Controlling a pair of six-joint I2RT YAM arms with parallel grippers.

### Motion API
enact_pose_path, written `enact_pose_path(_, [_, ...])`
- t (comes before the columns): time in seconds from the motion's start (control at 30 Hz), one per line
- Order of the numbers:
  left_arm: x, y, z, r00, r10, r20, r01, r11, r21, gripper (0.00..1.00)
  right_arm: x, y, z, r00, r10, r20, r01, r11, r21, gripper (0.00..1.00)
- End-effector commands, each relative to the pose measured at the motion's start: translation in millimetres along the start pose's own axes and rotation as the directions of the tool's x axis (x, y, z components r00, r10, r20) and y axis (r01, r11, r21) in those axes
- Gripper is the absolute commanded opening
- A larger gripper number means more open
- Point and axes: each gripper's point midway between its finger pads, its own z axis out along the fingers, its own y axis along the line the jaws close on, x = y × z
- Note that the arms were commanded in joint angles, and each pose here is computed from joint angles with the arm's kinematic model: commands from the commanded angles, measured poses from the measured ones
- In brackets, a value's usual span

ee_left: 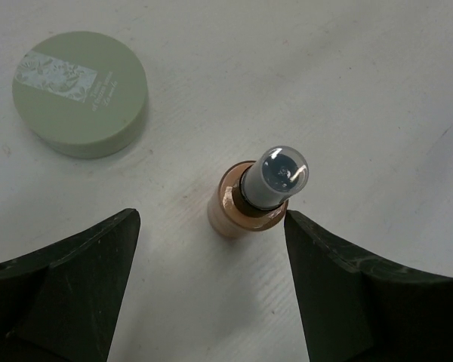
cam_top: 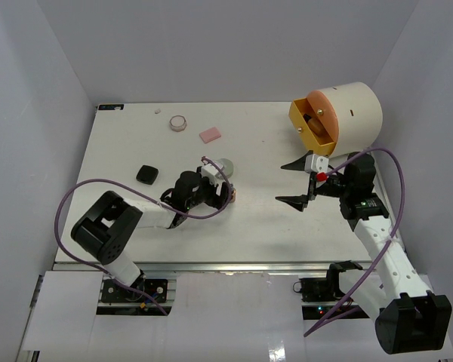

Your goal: Organize the makeup

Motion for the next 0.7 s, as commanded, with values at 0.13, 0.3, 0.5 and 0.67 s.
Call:
enact_pose_path(0.13, [-33.7, -10.6, 30.4, 0.994, 0.043, 0.103, -0.047, 0.998, 0.041, 0.78, -7.5, -1.4, -2.9, 0.998, -0.051, 0.025, 0.051, 0.999, 0.002, 0.97])
enact_pose_path(0.3, [-33.1, -16.6, 35.4, 0.995, 0.028, 0.099, -0.034, 0.997, 0.065, 0.68, -5.1, -2.0, -2.5, 0.999, -0.040, 0.023, 0.040, 0.999, 0.000, 0.97])
enact_pose_path(0.5, [-33.3, -21.7, 34.8, 0.996, 0.013, 0.085, -0.021, 0.996, 0.090, 0.36, -1.5, -3.1, -1.8, 1.000, -0.026, 0.018, 0.026, 1.000, -0.001, 0.97])
enact_pose_path(0.67, [-40.3, -26.2, 30.3, 0.996, -0.009, 0.090, -0.001, 0.994, 0.106, 0.14, 2.3, -5.5, -2.1, 1.000, -0.004, 0.007, 0.004, 1.000, 0.011, 0.98])
